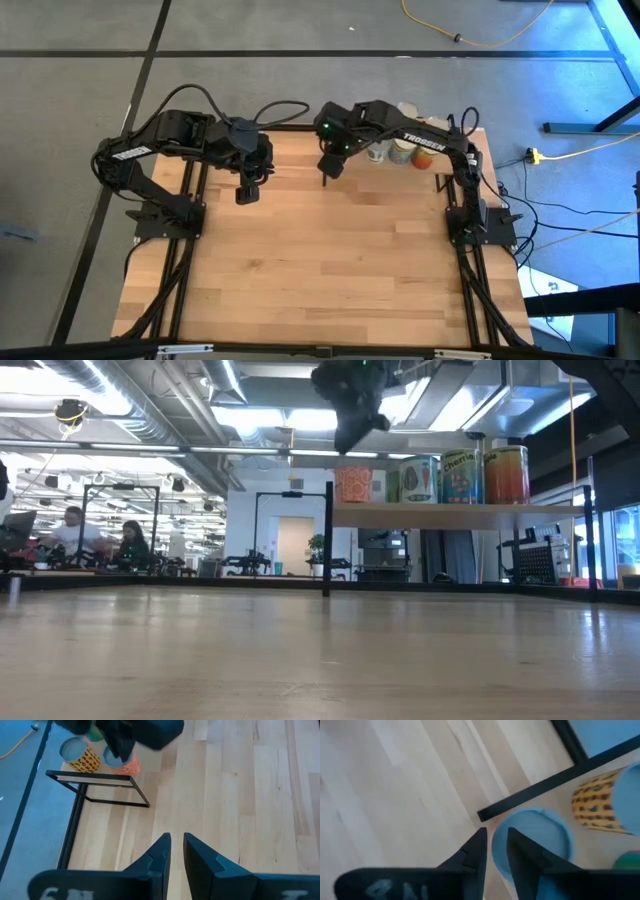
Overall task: Pick and place cans onto a shelf
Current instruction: Return to Home Position
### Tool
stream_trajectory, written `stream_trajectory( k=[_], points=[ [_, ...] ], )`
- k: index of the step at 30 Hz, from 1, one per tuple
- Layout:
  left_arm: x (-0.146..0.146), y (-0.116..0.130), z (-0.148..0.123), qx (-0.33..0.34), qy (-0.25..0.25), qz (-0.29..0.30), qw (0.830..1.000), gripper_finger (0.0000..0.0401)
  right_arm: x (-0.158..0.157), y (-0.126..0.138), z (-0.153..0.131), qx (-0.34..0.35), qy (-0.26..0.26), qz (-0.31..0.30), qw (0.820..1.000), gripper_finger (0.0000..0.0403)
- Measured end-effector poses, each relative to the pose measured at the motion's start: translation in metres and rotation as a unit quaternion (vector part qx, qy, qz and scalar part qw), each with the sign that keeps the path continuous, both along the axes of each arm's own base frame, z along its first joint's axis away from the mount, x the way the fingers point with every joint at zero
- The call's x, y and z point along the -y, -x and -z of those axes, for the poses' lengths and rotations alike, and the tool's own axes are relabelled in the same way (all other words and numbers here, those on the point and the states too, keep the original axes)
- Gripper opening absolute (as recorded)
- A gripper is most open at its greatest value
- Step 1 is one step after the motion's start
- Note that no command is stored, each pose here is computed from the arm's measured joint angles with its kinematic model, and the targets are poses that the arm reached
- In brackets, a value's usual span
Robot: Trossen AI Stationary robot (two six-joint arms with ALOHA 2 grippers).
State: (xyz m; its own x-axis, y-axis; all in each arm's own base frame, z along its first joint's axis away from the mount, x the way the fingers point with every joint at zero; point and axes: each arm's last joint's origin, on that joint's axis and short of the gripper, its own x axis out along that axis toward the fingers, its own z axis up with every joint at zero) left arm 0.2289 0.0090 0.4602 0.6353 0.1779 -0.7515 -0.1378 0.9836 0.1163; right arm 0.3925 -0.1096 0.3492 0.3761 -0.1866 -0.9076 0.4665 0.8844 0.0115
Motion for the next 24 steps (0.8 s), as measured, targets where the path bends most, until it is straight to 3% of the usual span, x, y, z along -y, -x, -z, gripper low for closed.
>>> stream_trajectory(
  k=[8, 12, 16, 20, 24],
  points=[
    [-0.001, 0.000, 0.000, -0.001, -0.016, -0.006, 1.000, 0.0041, -0.003, 0.018, -0.046, 0.014, 0.047, -0.006, 0.999, 0.0050],
    [-0.004, 0.001, -0.001, -0.001, -0.050, -0.038, 0.998, 0.0014, -0.007, 0.035, -0.063, 0.017, 0.083, -0.013, 0.996, 0.0010],
    [-0.004, 0.003, -0.003, 0.008, -0.059, -0.050, 0.997, 0.0003, -0.015, 0.058, -0.085, 0.025, 0.107, -0.031, 0.993, 0.0006],
    [-0.004, 0.023, -0.021, 0.041, -0.066, -0.049, 0.996, 0.0001, -0.027, 0.091, -0.112, 0.041, 0.131, -0.060, 0.989, 0.0004],
    [-0.004, 0.054, -0.041, 0.085, -0.057, -0.060, 0.993, 0.0001, -0.039, 0.142, -0.142, 0.063, 0.164, -0.037, 0.984, 0.0002]
  ],
)
